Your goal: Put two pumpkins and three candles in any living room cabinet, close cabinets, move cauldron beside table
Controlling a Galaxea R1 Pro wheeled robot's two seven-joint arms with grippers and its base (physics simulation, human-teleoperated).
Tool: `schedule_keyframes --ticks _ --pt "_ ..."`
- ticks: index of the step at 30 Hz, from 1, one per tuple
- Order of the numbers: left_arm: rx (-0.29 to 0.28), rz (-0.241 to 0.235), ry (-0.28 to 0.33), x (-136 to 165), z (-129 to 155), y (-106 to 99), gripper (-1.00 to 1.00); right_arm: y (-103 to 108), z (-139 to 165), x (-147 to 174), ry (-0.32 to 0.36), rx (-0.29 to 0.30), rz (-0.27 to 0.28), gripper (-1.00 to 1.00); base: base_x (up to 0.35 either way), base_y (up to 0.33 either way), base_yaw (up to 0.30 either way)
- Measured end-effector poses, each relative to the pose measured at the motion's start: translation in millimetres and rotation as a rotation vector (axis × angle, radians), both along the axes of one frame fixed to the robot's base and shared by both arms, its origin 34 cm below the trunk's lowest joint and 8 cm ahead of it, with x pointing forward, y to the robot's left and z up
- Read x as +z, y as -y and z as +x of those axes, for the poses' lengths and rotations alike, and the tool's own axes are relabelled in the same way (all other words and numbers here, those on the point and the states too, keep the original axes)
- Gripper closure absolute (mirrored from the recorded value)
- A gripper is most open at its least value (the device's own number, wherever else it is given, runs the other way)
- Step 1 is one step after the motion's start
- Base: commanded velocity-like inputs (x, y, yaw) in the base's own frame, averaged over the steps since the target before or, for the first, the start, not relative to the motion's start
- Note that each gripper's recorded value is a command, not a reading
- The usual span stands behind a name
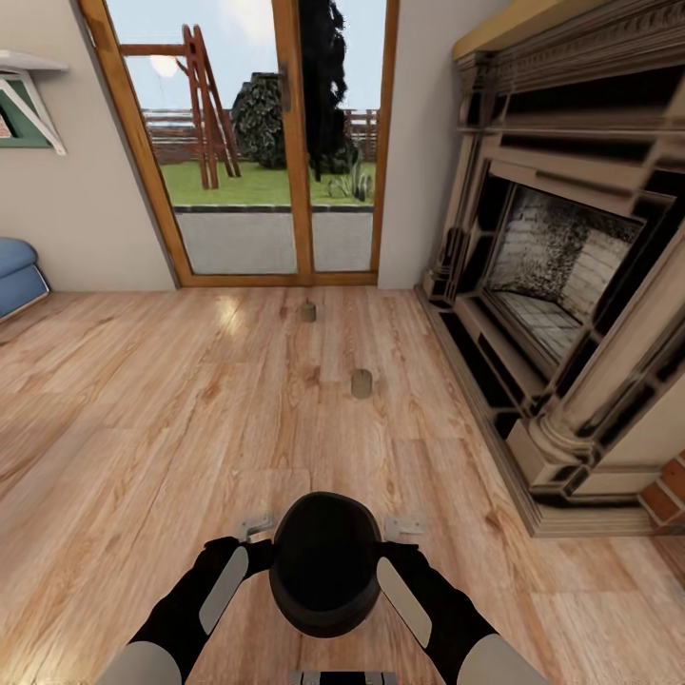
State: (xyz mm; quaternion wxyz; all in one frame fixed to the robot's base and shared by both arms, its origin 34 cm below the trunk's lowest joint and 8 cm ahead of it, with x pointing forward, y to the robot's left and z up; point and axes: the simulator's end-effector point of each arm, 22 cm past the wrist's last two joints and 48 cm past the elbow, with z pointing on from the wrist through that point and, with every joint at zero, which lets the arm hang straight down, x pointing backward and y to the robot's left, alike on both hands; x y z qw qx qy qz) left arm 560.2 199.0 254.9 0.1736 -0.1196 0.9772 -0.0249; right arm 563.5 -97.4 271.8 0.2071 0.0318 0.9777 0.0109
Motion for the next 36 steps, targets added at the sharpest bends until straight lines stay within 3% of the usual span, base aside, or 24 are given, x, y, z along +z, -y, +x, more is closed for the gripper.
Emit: schedule_keyframes --ticks 10,36 --pt "-0.001 -0.004 -0.025 -12 -6 3 -1.0 0 -6 -12 -0.023 0.001 0.001 -1.0 0.0 0.0 0.0" --pt "0.01 -0.011 -0.016 -20 -6 8 -1.0 0 -11 -23 -0.041 -0.001 0.0 -1.0 0.0 0.0 0.0"
